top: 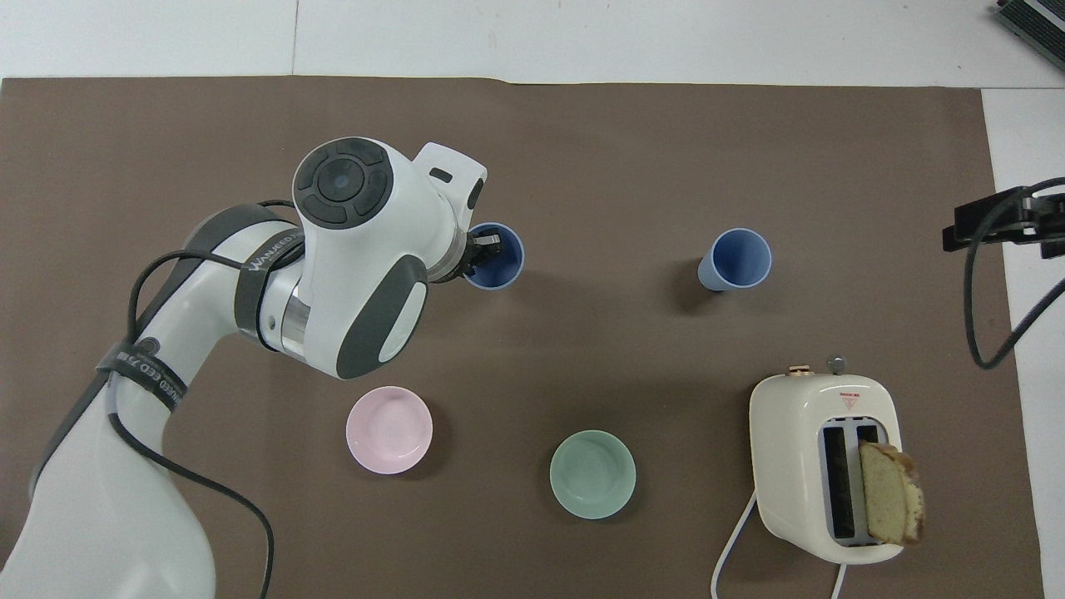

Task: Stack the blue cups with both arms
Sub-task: 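Carry the blue cup with the left gripper toward the table center, then open the left gripper and withdraw while the right gripper reaches out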

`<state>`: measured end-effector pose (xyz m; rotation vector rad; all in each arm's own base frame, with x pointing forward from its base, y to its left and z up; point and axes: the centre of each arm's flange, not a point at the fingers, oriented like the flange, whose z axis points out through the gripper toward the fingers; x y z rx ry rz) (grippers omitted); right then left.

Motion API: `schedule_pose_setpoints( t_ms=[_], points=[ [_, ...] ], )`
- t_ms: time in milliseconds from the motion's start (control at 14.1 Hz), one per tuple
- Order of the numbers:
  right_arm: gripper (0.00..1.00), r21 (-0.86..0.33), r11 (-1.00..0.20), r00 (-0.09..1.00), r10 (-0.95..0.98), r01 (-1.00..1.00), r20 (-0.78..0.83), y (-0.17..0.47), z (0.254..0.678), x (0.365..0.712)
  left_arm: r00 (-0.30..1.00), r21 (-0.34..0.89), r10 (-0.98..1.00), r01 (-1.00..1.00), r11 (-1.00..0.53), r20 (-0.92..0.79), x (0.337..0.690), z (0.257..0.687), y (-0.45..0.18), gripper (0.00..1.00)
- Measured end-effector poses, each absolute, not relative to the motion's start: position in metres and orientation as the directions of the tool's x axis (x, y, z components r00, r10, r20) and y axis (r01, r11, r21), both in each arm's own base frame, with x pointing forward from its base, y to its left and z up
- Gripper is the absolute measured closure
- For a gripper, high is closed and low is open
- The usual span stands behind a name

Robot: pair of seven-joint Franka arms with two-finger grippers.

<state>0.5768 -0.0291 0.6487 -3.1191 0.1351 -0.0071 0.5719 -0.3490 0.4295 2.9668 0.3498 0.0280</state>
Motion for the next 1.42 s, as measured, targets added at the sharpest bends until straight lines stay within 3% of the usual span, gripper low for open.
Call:
schedule_pose_setpoints(
  t_ms=[567,993,1418],
  points=[
    [0.0,-0.02,-0.996,0.996,-0.087,-0.086,0.004,-0.029,0.649,0.577,0.982,0.106,0.186,0.183,-0.977,0.015,0.566,0.378,-0.364,0.96],
    [0.0,-0.02,-0.996,0.996,-0.087,-0.086,0.004,-0.029,0.649,0.577,0.982,0.102,0.188,0.185,-0.977,0.019,0.567,0.376,-0.363,0.91],
    [0.0,-0.02,-0.996,0.996,-0.086,-0.086,0.004,-0.029,0.649,0.577,0.98,0.082,0.188,0.182,-0.98,0.07,0.583,0.397,-0.338,0.3]
  ],
)
